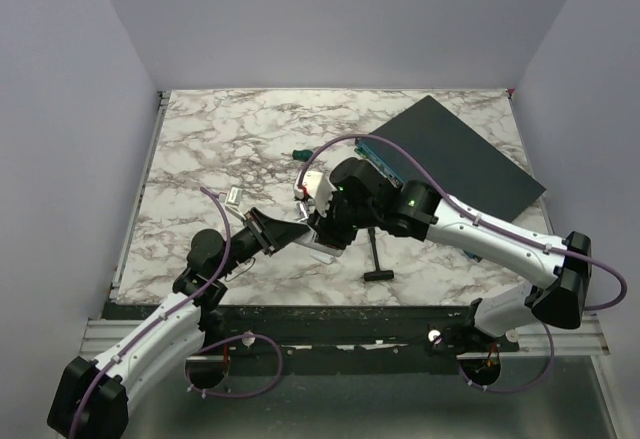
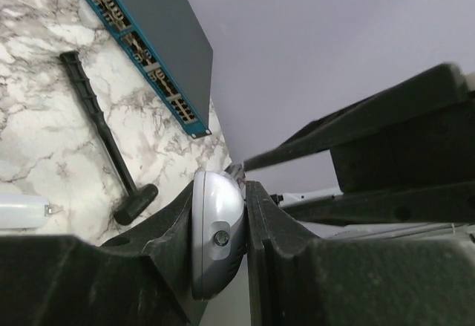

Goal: Load the batteries into the remote control

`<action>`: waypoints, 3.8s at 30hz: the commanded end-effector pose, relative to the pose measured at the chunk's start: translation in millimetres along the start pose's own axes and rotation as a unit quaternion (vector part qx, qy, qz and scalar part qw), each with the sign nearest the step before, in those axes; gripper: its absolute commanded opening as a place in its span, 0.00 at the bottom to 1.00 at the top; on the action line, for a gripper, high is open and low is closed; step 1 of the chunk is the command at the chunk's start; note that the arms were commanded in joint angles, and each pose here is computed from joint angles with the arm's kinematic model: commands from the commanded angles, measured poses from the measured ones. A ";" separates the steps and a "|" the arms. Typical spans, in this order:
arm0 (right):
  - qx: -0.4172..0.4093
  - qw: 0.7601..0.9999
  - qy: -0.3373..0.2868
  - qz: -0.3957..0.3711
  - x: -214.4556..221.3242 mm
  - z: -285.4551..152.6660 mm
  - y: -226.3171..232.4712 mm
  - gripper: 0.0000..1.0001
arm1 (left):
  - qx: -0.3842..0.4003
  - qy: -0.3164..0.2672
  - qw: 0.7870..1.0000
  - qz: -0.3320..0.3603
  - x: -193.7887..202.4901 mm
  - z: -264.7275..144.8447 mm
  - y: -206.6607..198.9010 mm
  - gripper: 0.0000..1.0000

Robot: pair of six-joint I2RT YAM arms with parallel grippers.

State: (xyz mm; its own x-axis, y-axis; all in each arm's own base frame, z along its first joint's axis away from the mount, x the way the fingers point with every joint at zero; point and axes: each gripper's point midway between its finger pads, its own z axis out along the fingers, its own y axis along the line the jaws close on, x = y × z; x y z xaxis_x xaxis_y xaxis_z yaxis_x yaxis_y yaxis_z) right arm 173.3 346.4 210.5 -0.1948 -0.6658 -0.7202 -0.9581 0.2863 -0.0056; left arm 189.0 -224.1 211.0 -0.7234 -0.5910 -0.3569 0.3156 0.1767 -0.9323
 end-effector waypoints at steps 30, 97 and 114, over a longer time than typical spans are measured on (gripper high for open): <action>0.118 0.950 -0.234 0.169 -23.9 -83.8 -21.4 0.43 | 0.091 -0.028 0.990 -0.101 -10.4 -5.6 -36.7 0.00; -0.009 0.930 -0.299 0.212 -49.5 -102.3 21.7 0.04 | 0.106 -0.096 0.974 -0.175 -32.1 -21.1 -42.3 0.00; -0.013 0.934 -0.277 0.226 -41.9 -81.5 21.6 0.02 | 0.092 -0.096 0.978 -0.160 -32.6 -20.3 -43.9 0.00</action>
State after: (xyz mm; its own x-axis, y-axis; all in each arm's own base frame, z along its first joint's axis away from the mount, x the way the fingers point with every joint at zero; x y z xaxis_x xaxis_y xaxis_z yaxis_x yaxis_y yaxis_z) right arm 142.5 320.9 307.6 -0.4385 -0.0011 -0.8987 -0.8134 0.4258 0.3964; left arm 186.3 -198.2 251.5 -0.6878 -0.7259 -0.0079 0.1865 -0.1661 -0.9683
